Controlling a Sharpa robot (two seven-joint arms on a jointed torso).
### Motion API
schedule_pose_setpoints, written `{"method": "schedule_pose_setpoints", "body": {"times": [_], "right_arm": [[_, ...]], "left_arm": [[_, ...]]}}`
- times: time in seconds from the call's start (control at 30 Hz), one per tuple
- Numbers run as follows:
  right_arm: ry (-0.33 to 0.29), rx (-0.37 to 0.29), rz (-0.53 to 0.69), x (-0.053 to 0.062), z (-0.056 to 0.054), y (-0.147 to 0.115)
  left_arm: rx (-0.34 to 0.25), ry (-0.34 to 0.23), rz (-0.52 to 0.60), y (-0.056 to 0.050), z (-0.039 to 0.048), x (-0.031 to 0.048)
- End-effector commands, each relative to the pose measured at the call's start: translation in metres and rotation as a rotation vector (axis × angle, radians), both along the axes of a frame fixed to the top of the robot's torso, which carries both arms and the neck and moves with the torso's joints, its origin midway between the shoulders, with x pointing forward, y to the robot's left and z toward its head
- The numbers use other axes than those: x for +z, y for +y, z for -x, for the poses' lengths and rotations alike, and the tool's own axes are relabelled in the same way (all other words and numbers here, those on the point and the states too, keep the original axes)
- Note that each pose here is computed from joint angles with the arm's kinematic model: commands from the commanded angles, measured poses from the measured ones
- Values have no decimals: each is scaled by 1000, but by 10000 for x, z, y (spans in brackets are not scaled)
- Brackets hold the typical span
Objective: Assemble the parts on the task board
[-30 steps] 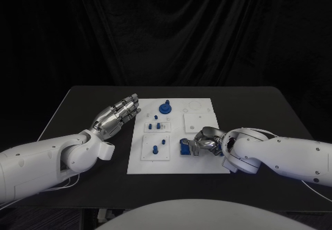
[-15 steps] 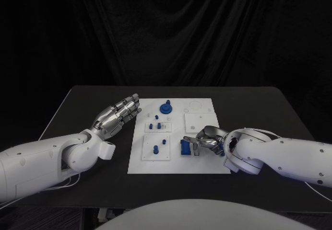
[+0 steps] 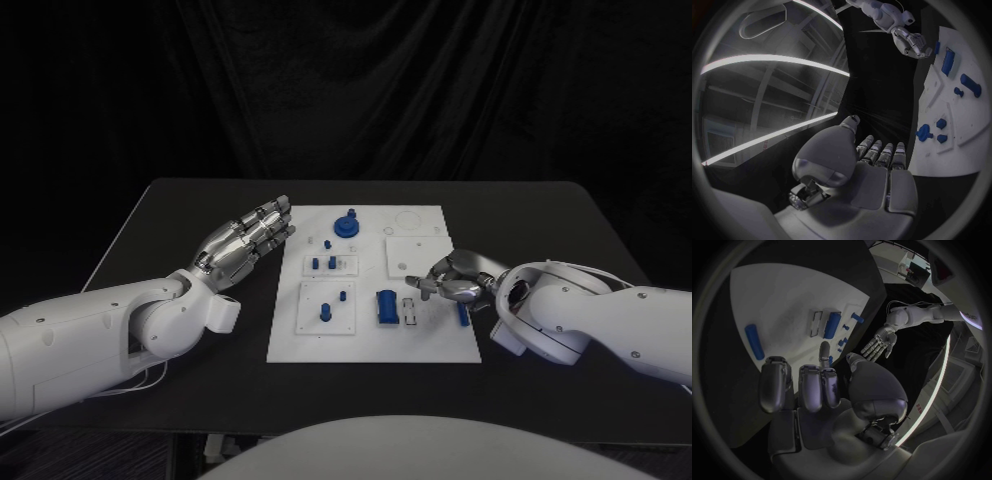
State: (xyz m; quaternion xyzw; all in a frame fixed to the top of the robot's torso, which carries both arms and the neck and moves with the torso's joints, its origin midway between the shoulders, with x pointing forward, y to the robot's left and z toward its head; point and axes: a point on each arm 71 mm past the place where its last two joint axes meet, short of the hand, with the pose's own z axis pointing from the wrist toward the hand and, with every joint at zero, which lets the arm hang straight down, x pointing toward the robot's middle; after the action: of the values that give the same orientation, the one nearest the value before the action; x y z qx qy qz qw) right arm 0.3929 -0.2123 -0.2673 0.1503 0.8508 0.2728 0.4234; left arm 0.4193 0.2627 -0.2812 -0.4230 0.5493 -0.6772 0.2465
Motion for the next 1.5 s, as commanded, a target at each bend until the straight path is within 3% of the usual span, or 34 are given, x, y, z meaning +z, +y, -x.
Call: {"method": "schedule_pose_setpoints", "body": {"times": [0.03, 0.27, 0.53, 0.7, 1.13, 1.5], "right_arm": [[14, -8, 31, 54, 24, -99], [5, -30, 132, 58, 37, -353], [-97, -20, 327, 32, 65, -545], [-124, -10, 398, 27, 62, -578], [-100, 26, 501, -50, 70, -581], [-79, 56, 509, -139, 94, -511]], "left_arm": [[3, -19, 23, -5, 6, 18], [2, -19, 23, -13, 5, 17], [-1, -17, 23, -20, 0, 12], [-3, -15, 23, -21, -1, 10], [-8, -11, 23, -31, -6, 0], [-10, -8, 22, -26, -11, -10]]}}
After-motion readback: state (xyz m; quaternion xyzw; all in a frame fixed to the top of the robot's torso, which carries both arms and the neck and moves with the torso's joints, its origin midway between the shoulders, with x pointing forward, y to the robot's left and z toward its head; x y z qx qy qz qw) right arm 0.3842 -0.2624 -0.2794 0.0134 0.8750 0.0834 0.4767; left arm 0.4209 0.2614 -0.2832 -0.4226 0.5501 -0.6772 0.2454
